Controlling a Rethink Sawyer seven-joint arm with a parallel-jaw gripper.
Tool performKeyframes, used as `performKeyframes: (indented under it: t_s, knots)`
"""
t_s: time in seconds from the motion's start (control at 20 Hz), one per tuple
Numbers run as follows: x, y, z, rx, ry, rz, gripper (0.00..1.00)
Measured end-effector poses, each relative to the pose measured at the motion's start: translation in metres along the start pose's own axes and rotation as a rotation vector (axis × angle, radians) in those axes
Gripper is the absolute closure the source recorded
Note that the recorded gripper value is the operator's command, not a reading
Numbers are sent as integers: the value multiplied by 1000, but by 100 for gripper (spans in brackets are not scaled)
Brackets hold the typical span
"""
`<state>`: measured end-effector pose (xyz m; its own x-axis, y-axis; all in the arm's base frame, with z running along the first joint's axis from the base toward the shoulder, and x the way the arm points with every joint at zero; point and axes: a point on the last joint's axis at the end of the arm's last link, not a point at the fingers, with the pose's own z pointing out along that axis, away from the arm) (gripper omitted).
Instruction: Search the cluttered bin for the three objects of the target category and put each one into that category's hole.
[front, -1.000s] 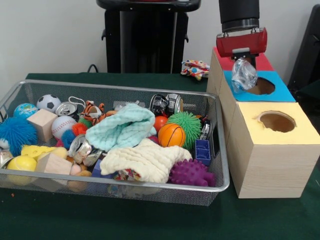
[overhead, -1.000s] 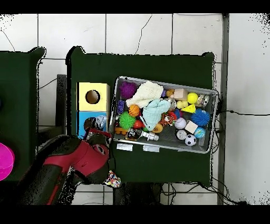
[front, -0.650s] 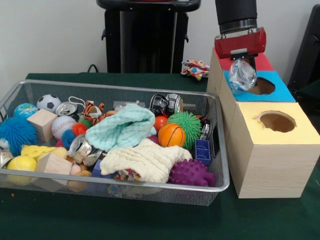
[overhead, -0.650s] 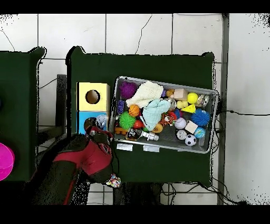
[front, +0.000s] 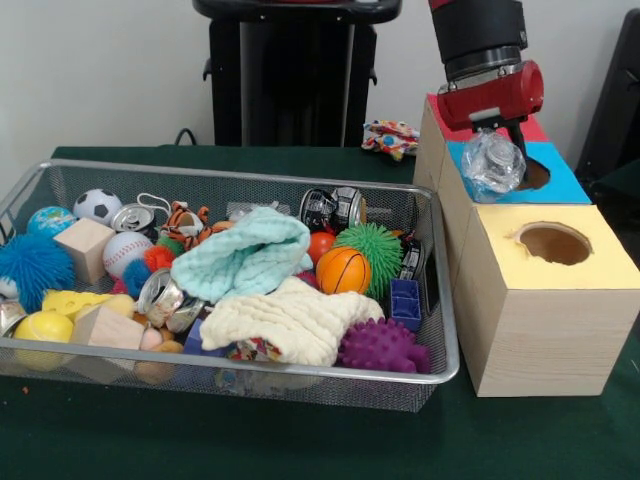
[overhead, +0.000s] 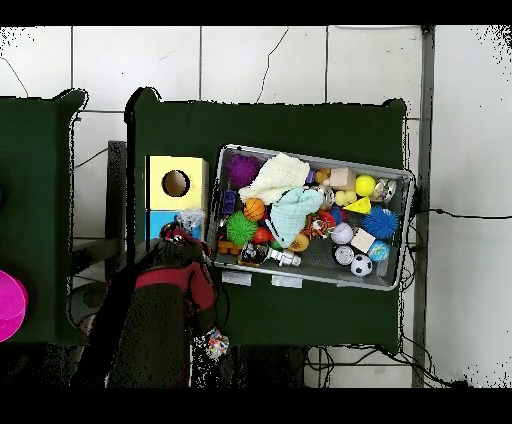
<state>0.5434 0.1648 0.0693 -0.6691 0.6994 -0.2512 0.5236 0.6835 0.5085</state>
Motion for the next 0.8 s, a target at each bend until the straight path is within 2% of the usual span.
performKeyframes:
  t_s: [0.05,0.15,0.2,0.35,0.4,0.45,0.55,0.6,0.8]
  knots:
    - [-2,4,5,-14,6,52,100]
    - [-5,8,9,-24,6,125,100]
    - [-12,17,17,-35,7,258,100]
    - [-22,31,28,-37,26,478,100]
    - [-24,35,31,-38,37,532,100]
    - [-26,50,38,-48,74,629,100]
    - [-23,56,42,-53,99,659,100]
    - [-10,65,49,-52,149,692,100]
    - [4,84,53,-67,198,699,100]
